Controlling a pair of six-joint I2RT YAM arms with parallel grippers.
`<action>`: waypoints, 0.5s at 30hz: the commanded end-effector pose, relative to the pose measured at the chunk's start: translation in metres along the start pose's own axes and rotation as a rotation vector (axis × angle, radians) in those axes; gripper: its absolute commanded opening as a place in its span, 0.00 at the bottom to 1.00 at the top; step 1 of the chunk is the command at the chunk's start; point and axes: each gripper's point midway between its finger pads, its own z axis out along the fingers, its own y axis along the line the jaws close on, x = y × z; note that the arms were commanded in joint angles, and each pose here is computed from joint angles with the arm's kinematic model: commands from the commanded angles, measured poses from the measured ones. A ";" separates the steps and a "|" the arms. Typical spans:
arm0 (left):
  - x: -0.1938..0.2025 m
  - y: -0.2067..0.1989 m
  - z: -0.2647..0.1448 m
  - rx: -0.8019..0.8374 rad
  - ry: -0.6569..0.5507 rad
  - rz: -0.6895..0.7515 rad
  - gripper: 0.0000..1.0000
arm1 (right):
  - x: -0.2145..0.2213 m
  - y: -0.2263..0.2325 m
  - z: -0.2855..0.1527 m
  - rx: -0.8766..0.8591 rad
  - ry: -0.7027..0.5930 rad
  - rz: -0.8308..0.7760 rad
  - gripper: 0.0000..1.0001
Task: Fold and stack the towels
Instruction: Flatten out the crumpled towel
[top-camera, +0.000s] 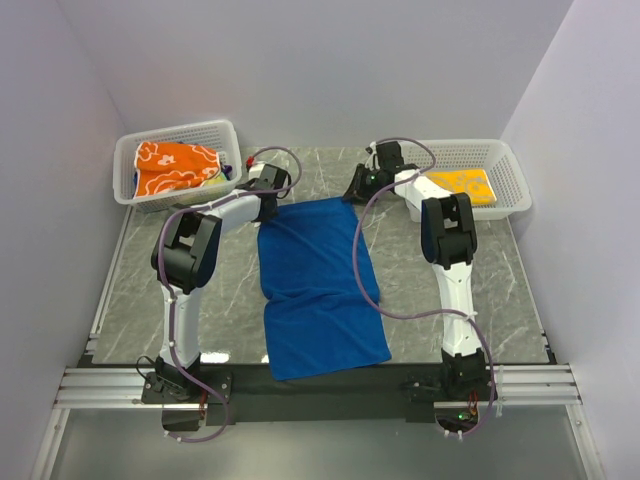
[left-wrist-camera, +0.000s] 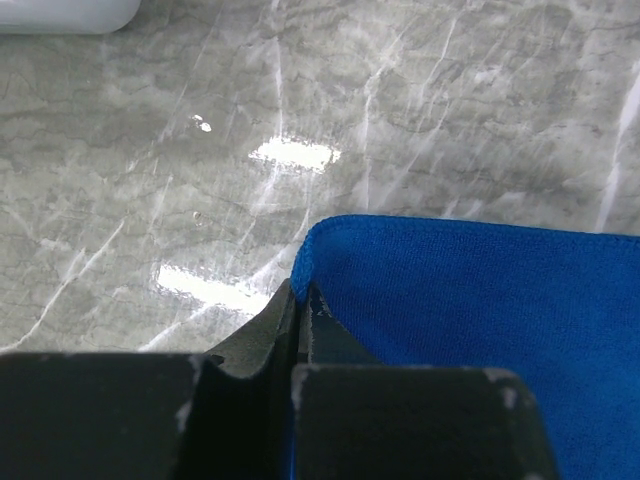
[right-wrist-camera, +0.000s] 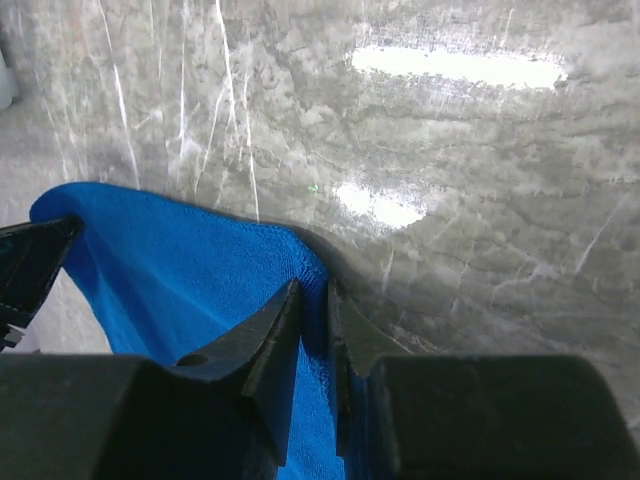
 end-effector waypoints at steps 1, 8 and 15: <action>-0.015 0.002 -0.007 0.014 -0.035 -0.018 0.01 | -0.017 0.007 0.000 -0.029 -0.033 -0.001 0.24; -0.013 0.006 -0.003 0.007 -0.026 -0.022 0.01 | -0.015 0.000 0.008 -0.016 -0.030 0.006 0.31; -0.010 0.007 0.001 0.003 -0.017 -0.021 0.01 | -0.020 -0.005 0.012 -0.016 -0.038 0.011 0.25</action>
